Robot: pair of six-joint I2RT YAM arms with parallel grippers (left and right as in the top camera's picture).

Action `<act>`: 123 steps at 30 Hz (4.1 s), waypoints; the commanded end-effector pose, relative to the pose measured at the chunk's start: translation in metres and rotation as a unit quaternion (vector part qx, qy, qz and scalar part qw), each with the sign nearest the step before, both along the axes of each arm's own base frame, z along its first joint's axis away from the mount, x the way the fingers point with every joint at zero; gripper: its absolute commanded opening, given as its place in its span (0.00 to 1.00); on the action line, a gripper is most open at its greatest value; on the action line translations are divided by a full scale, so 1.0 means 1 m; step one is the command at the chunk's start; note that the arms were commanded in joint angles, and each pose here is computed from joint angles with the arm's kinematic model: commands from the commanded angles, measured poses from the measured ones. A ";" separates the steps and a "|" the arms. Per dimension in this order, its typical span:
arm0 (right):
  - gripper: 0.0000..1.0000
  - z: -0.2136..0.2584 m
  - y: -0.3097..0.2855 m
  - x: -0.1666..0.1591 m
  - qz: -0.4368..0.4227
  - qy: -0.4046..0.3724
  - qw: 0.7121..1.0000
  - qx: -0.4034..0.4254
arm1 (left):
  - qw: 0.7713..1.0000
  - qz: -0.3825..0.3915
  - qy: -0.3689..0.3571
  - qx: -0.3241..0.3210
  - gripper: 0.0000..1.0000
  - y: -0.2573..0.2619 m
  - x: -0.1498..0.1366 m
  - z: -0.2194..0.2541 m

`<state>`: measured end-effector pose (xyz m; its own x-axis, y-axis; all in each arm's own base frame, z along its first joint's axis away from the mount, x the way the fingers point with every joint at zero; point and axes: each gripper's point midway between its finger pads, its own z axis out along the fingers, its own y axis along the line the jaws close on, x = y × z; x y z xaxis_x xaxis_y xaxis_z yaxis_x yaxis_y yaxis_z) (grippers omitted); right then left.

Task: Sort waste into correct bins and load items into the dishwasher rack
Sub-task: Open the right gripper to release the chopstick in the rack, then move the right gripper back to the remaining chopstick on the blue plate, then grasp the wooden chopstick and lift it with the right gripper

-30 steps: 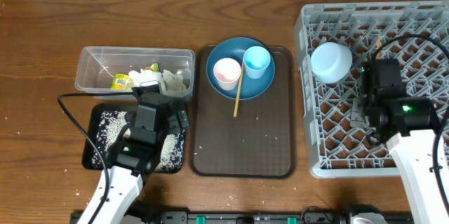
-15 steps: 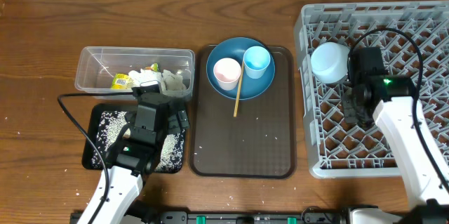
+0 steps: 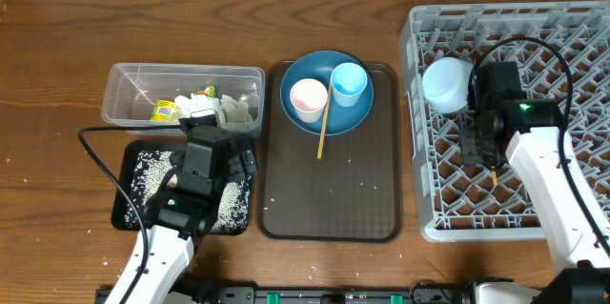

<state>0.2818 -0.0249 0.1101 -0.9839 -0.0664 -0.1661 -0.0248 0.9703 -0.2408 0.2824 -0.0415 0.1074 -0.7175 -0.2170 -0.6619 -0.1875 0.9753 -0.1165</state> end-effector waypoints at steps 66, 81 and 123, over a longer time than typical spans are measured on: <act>0.24 -0.055 0.300 0.020 -0.084 -0.026 0.934 0.345 | 1.000 0.007 -0.006 0.009 0.98 0.004 0.003 0.004; 0.06 -0.055 0.307 0.012 -0.075 -0.011 0.933 0.353 | 1.000 0.007 -0.005 0.009 0.98 0.004 0.003 0.004; 0.01 0.053 0.163 -0.014 0.008 -0.097 0.962 0.257 | 1.000 0.007 -0.006 0.009 0.98 0.004 0.003 0.004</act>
<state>0.2634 0.1684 0.1605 -0.9486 0.1170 -0.2940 -0.0024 0.9265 0.3764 0.2824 -0.0415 0.1072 -0.7180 -0.2168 -0.6615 -0.1876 0.9754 -0.1162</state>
